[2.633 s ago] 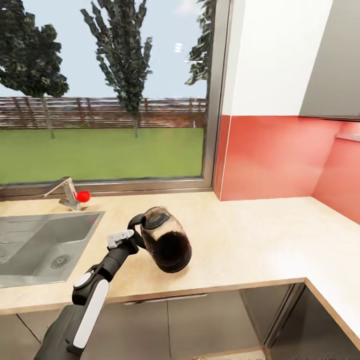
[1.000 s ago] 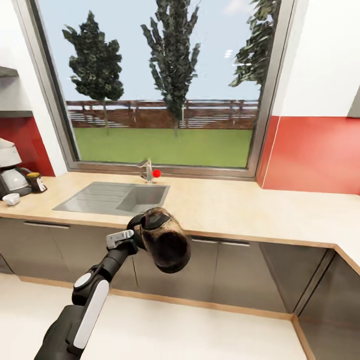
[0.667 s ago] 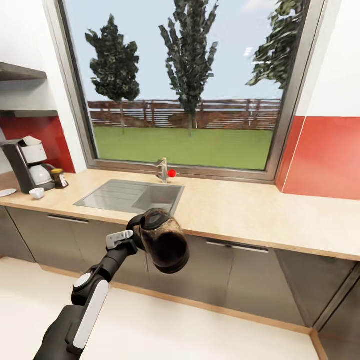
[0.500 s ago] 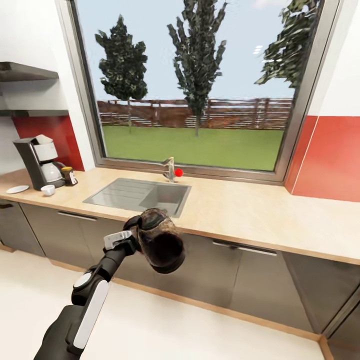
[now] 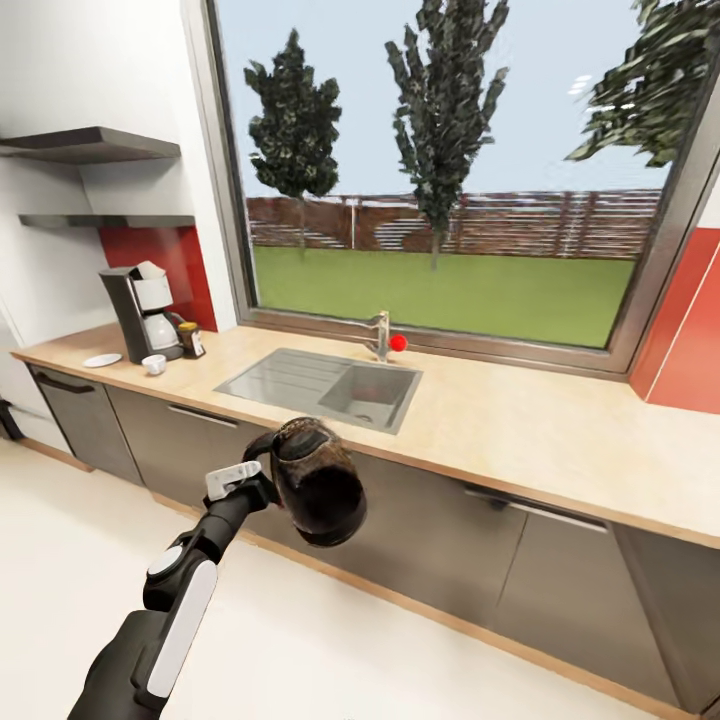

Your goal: Set up a coffee station on the kitchen countertop: keep the coffee maker on the countertop, move the bottle of coffee from the kitchen shelf to the counter next to the coffee maker, place a paper coffee filter on top of the coffee maker, put the saucer next to the coffee maker with the coffee cup on the saucer, and place the electric kettle next to the coffee maker.

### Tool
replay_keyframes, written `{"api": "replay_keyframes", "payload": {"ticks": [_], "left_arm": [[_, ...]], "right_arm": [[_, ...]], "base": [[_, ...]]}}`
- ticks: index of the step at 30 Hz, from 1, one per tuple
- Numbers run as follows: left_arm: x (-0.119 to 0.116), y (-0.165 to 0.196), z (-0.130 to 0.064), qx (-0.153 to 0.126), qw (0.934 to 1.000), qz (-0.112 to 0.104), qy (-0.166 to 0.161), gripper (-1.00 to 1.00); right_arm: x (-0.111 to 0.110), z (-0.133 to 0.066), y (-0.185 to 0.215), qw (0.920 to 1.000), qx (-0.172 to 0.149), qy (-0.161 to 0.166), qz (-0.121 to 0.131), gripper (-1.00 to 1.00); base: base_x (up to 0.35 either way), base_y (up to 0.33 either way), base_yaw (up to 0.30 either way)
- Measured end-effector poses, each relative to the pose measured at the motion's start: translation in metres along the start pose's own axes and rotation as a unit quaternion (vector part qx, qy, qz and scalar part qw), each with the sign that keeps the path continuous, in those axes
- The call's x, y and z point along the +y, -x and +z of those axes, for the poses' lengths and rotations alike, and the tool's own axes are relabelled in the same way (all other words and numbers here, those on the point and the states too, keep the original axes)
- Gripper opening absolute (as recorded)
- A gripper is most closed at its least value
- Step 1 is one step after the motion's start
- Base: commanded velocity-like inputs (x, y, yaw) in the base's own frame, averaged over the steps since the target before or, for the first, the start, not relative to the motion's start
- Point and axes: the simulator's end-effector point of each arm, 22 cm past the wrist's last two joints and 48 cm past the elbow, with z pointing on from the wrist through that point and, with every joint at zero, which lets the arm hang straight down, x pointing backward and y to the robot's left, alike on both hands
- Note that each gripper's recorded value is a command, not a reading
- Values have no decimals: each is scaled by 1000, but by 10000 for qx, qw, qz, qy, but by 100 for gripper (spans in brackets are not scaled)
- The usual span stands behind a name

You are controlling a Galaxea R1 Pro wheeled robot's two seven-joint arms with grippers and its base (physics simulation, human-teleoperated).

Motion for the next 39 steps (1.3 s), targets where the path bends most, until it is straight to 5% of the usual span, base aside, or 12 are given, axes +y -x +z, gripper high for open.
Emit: {"api": "replay_keyframes", "payload": {"ticks": [17,26,33,39], "left_arm": [[0,-9,3,94,10000,5,-5,-100],[1,-9,3,108,9999,6,13,-100],[1,-5,1,112,9999,2,30,-100],[4,-2,-1,126,9999,13,115,-100]], "right_arm": [[-19,0,-5,9987,58,-502,7,100],[-15,0,70,9964,-714,-462,-10,100],[-15,-22,163,9844,-1703,-447,-37,100],[-16,-32,178,9814,-1869,-443,-71,100]], "base": [[0,0,263],[0,0,277],[0,0,278],[0,0,278]]}}
